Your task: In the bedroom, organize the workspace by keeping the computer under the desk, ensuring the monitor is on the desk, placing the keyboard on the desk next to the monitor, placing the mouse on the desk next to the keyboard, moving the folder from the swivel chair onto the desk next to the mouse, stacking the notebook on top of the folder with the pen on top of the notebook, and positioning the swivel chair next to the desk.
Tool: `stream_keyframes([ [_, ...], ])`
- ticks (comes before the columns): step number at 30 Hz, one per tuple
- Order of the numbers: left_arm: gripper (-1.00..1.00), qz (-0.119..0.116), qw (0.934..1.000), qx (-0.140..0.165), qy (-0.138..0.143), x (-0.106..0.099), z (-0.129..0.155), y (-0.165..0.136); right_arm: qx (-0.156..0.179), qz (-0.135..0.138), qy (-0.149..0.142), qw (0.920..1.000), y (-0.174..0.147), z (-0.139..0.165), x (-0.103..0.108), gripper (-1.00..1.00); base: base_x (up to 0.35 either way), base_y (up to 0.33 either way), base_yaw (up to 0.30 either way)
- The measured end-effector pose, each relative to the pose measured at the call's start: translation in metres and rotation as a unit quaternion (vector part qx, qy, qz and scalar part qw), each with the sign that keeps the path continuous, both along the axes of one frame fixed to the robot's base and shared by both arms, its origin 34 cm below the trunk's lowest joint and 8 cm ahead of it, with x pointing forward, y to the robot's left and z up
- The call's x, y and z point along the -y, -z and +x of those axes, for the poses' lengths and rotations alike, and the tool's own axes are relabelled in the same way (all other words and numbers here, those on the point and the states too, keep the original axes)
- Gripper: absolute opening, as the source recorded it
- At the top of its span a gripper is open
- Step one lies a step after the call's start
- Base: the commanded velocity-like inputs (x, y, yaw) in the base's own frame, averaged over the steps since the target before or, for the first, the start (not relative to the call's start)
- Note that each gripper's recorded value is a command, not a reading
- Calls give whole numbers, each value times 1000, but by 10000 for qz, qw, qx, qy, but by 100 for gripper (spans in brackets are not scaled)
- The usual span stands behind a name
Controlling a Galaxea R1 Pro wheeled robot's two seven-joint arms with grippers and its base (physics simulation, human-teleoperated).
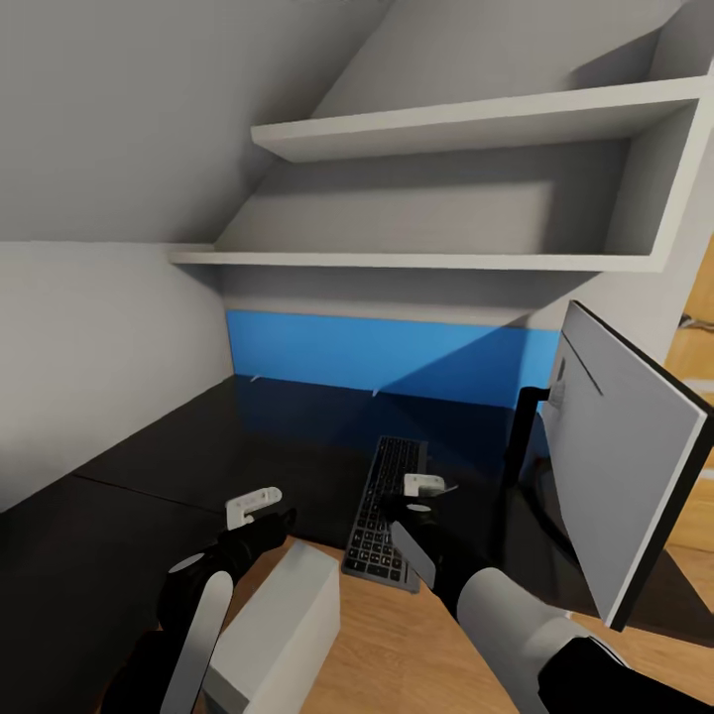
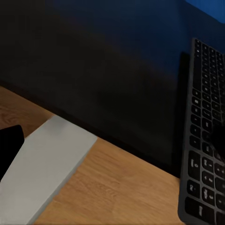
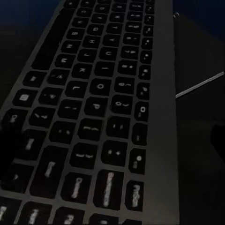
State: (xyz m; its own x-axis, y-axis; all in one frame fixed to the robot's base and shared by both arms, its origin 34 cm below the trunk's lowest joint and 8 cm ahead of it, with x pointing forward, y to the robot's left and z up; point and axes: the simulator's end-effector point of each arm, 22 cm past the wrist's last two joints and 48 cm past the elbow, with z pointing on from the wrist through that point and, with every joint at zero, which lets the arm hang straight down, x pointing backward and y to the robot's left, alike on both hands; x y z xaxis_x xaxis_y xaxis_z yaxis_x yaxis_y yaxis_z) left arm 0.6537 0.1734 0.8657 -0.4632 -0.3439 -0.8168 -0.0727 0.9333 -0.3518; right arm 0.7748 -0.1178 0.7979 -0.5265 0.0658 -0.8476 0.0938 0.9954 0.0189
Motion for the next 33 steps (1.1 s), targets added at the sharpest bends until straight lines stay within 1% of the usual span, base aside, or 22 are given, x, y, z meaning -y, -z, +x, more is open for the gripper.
stream_keyframes([
  [3, 100, 3, 10000, 2, -4, 0, 0, -6, 254, 157, -73, 9995, -27, 5, -12, 100, 0, 0, 0],
  [5, 100, 3, 10000, 2, -5, 0, 1, -9, 267, 172, -81, 9995, -31, 5, -14, 100, 0, 0, 0],
  [11, 100, 4, 10000, -3, -4, 0, 1, -19, 240, 192, -110, 9995, -36, 0, -17, 100, 0, 0, 0],
  [19, 100, 5, 10000, -6, -2, 0, 1, -19, 332, 307, -166, 9988, -40, -4, -25, 100, 0, 0, 0],
  [28, 100, 3, 10000, 0, -2, 0, 1, -19, 511, 569, -308, 9966, -54, -16, -45, 100, 0, 0, 0],
  [33, 100, 0, 10000, 3, 0, 0, 2, -19, 611, 706, -327, 9951, -60, -26, -53, 100, 0, 0, 0],
])
